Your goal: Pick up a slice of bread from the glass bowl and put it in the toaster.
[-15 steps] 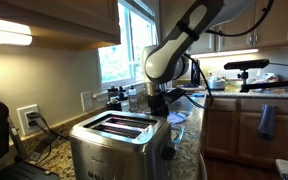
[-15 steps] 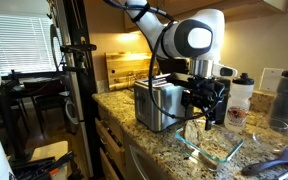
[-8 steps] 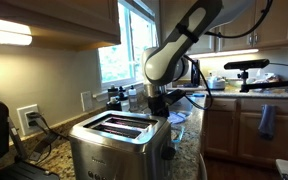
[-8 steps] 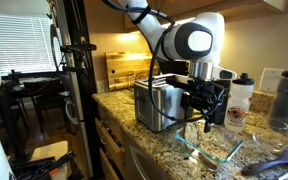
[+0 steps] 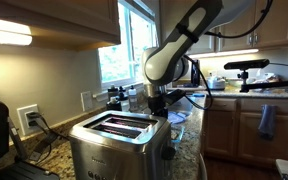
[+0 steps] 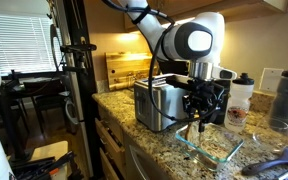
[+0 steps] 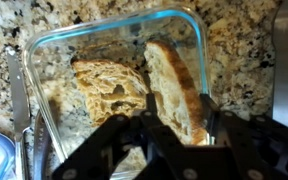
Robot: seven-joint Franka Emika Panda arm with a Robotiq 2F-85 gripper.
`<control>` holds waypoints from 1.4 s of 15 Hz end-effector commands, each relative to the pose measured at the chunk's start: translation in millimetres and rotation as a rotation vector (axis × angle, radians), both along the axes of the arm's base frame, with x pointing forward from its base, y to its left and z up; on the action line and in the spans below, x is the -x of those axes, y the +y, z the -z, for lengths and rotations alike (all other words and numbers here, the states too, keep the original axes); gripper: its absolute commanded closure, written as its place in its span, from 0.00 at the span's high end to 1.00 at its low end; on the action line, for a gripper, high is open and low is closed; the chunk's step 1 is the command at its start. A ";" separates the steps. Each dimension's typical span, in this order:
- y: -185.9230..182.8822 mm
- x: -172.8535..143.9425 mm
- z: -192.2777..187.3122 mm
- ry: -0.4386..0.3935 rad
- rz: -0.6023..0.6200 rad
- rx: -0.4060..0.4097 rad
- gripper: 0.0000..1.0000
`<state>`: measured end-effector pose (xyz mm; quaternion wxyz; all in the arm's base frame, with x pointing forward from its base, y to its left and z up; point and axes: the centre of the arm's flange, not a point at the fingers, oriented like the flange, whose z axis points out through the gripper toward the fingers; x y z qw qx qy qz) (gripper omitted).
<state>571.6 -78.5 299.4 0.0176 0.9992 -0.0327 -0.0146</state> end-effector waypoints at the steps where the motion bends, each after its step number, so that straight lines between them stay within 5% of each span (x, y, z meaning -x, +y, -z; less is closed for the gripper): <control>1: -2.7 0.0 -1.3 -0.003 -0.004 -0.010 0.20; 3: -2.2 1.4 -2.7 -0.007 -0.004 -0.006 0.08; 6: 1.3 6.1 -8.6 -0.013 -0.009 0.002 0.04; 21: 27.8 27.8 -73.6 -0.091 -0.050 0.014 0.08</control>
